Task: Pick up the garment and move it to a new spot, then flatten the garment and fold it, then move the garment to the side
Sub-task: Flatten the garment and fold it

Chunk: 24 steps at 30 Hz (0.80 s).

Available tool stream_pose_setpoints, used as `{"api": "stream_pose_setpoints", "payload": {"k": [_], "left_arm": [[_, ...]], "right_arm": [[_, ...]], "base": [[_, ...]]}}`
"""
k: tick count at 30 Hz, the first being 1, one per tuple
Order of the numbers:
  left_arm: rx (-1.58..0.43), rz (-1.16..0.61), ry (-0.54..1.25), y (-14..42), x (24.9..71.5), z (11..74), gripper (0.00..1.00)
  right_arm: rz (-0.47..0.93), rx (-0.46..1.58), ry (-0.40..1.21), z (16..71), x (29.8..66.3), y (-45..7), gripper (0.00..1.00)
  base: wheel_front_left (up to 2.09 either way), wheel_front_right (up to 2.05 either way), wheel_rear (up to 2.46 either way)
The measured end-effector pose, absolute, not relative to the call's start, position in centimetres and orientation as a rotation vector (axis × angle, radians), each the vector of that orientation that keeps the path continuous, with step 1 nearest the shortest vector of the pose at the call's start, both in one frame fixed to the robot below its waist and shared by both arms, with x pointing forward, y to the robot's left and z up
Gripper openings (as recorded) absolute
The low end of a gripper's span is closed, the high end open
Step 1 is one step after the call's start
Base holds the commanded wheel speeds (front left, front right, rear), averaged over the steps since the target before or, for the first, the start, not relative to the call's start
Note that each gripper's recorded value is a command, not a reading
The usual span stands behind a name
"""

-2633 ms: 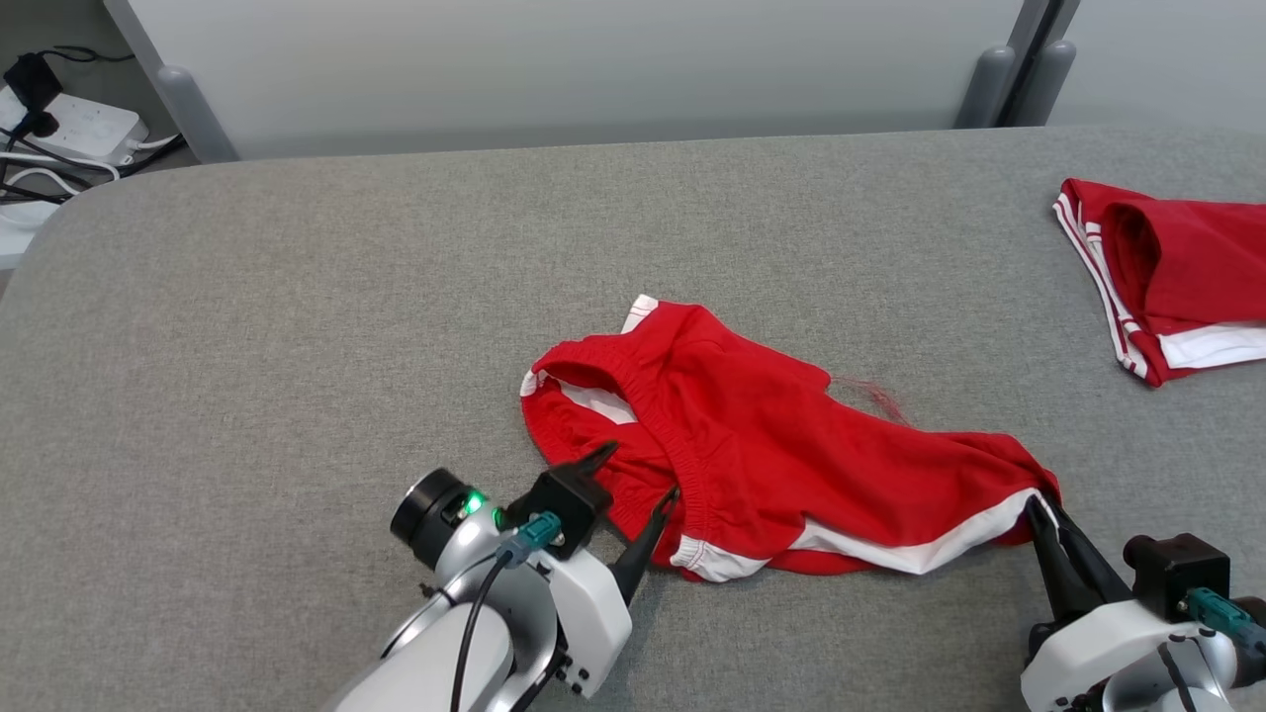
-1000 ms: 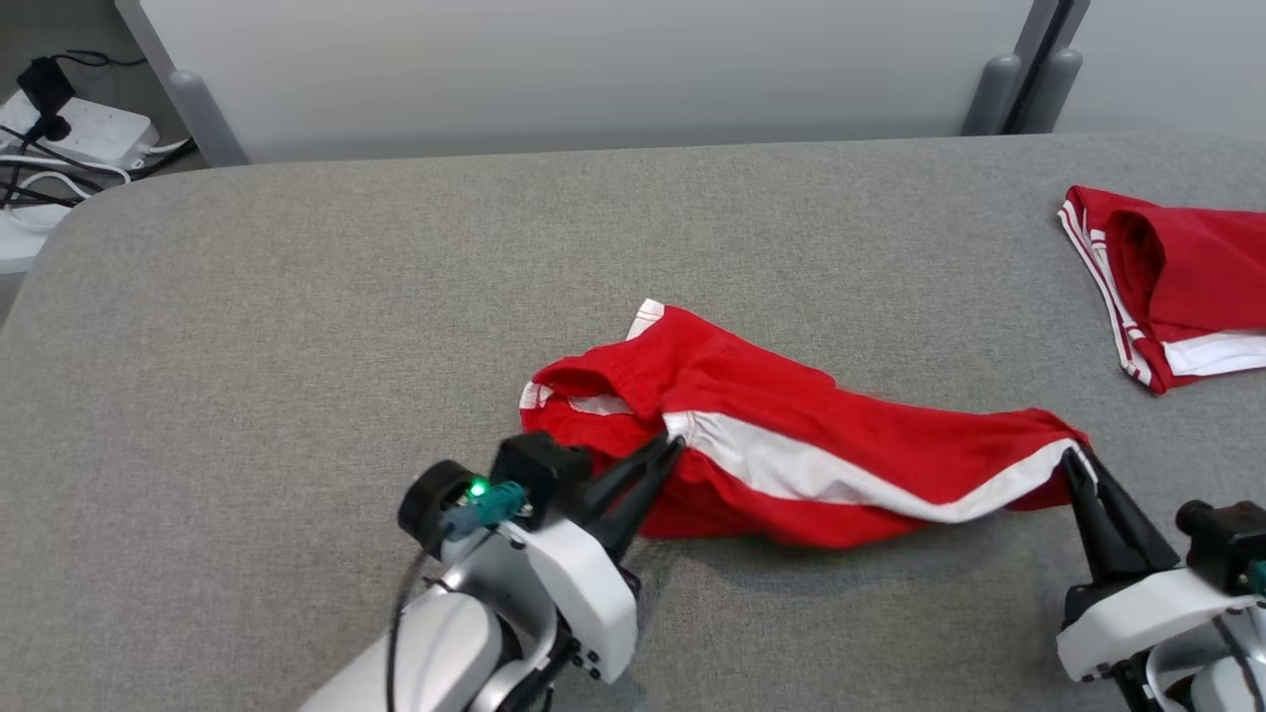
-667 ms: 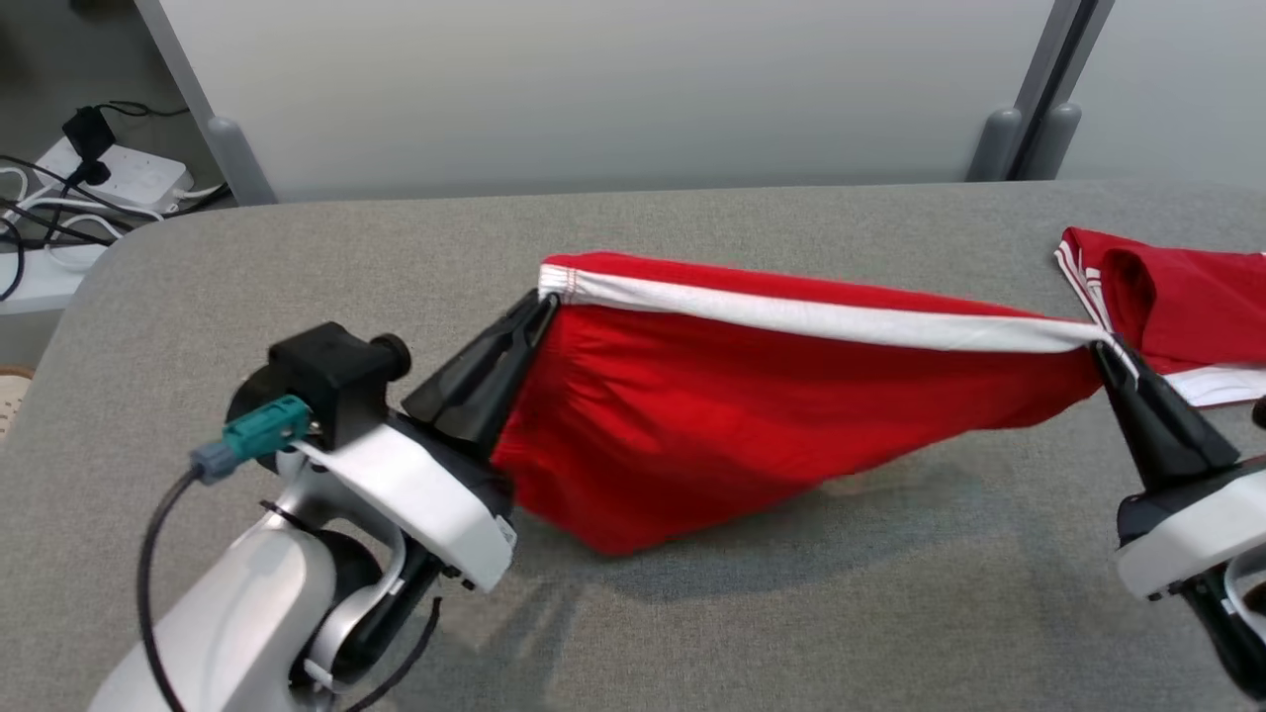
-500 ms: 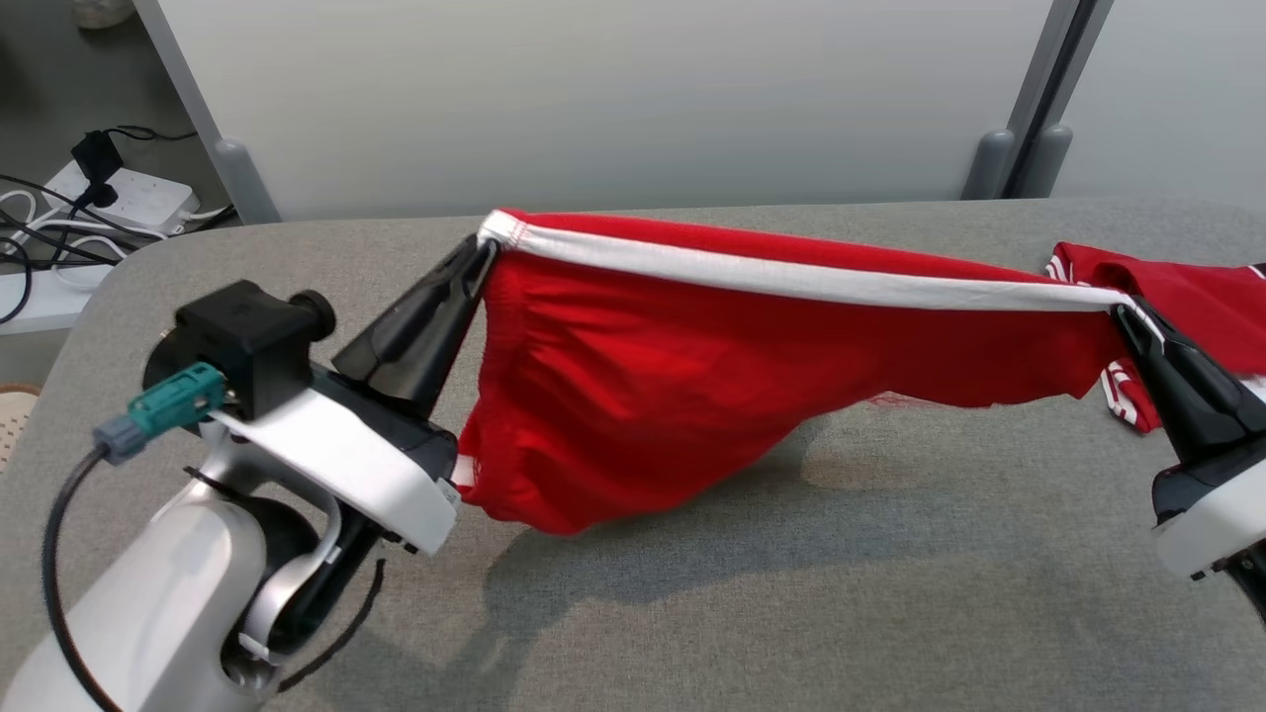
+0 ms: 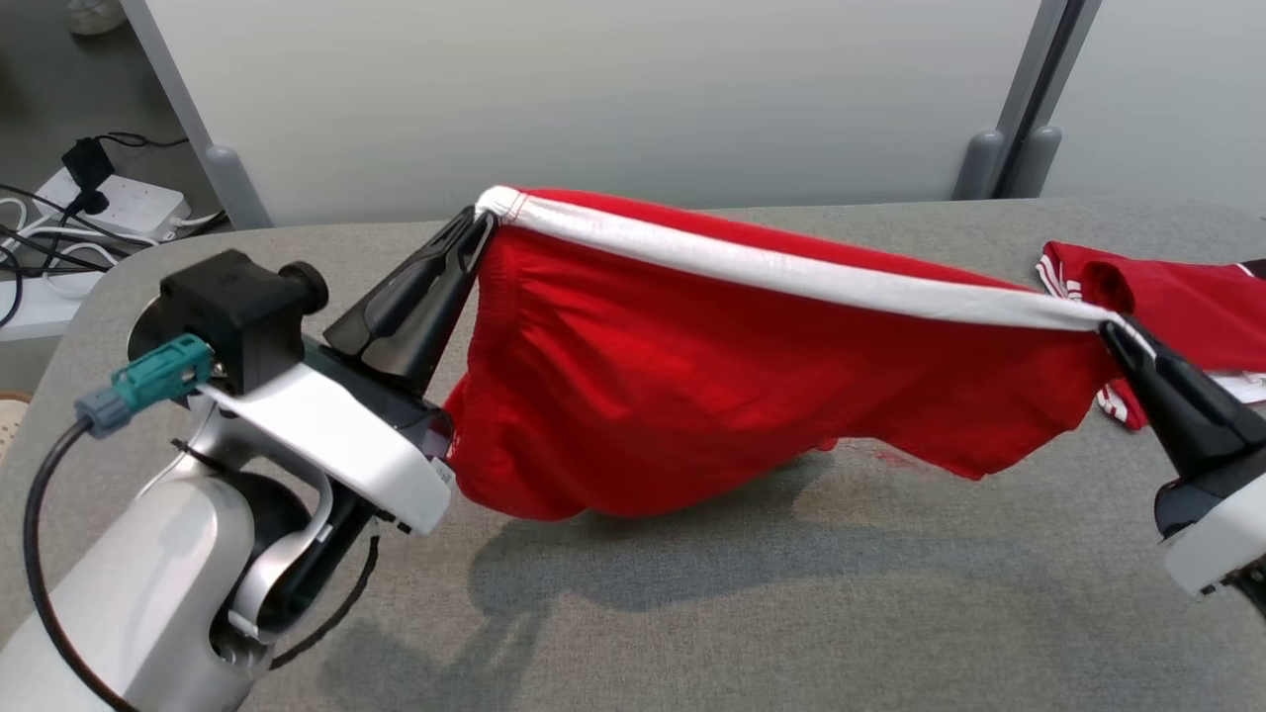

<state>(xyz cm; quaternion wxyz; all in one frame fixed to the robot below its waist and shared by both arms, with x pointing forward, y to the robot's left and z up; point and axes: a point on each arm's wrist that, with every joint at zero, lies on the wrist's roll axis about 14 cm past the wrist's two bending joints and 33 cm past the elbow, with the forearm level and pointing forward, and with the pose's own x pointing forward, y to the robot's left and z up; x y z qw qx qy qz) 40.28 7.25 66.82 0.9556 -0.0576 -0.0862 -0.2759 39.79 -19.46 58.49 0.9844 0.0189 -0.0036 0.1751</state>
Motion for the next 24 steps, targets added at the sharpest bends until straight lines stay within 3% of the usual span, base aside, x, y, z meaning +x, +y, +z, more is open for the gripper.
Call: {"api": "stream_pose_setpoints", "payload": {"k": [8,13,17,20,24], "left_arm": [[-0.078,-0.64,-0.395,6.0,39.0,75.5,0.0],[-0.045,-0.694,-0.536,5.4,36.2,80.8,0.0],[-0.062,-0.721,-0.551,5.2,35.0,82.4,0.0],[-0.101,-0.741,-0.479,4.7,36.0,81.3,0.0],[-0.148,-0.748,-0.315,3.7,39.8,76.7,0.0]], "right_arm": [[0.346,-0.046,-0.318,69.6,39.5,-21.5,0.0],[0.32,-0.114,-0.511,76.5,37.7,-23.1,0.0],[0.281,-0.15,-0.655,81.4,36.0,-24.4,0.0],[0.284,-0.154,-0.614,81.0,36.9,-24.2,0.0],[0.336,-0.144,-0.356,74.1,41.7,-21.9,0.0]], "base": [[0.0,0.0,0.0],[0.0,0.0,0.0],[0.0,0.0,0.0],[0.0,0.0,0.0],[0.0,0.0,0.0]]}}
